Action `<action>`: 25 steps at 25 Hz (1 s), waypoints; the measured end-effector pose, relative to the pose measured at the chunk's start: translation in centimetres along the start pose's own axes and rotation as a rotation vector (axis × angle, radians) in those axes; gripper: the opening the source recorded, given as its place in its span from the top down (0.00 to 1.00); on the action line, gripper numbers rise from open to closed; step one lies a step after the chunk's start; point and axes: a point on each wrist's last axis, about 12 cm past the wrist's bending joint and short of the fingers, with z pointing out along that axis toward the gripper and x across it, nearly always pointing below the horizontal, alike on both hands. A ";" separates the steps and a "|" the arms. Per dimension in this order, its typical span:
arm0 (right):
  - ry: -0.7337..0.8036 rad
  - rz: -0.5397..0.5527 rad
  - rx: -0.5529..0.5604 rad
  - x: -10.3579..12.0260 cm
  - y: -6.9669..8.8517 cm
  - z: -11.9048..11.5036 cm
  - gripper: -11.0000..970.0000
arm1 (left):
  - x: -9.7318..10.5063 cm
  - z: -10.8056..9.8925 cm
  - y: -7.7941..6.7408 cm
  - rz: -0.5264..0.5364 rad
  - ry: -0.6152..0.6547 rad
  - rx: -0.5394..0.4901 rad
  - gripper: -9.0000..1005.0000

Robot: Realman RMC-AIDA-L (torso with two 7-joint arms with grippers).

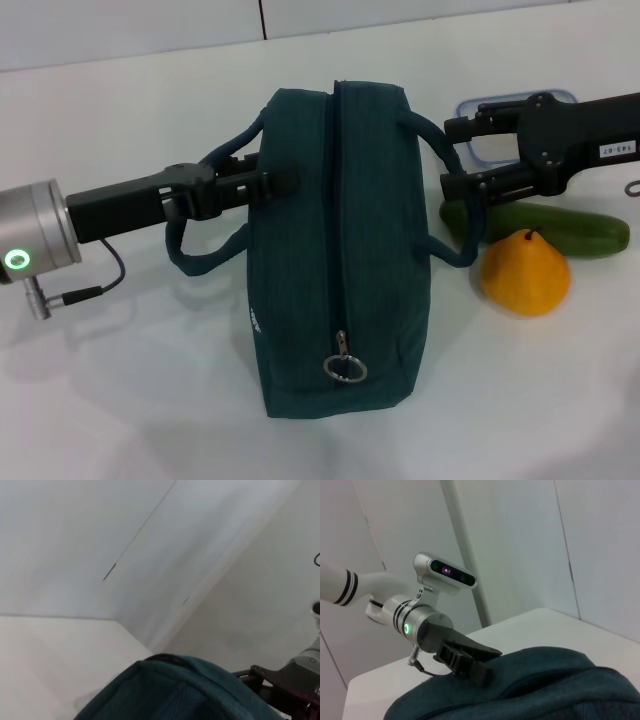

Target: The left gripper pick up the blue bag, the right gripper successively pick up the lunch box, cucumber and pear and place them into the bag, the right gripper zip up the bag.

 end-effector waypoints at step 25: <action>-0.046 0.031 0.015 1.9 1.0 0.6 0.14 | 1.2 -2.2 0.5 0.089 -0.153 -0.072 0.53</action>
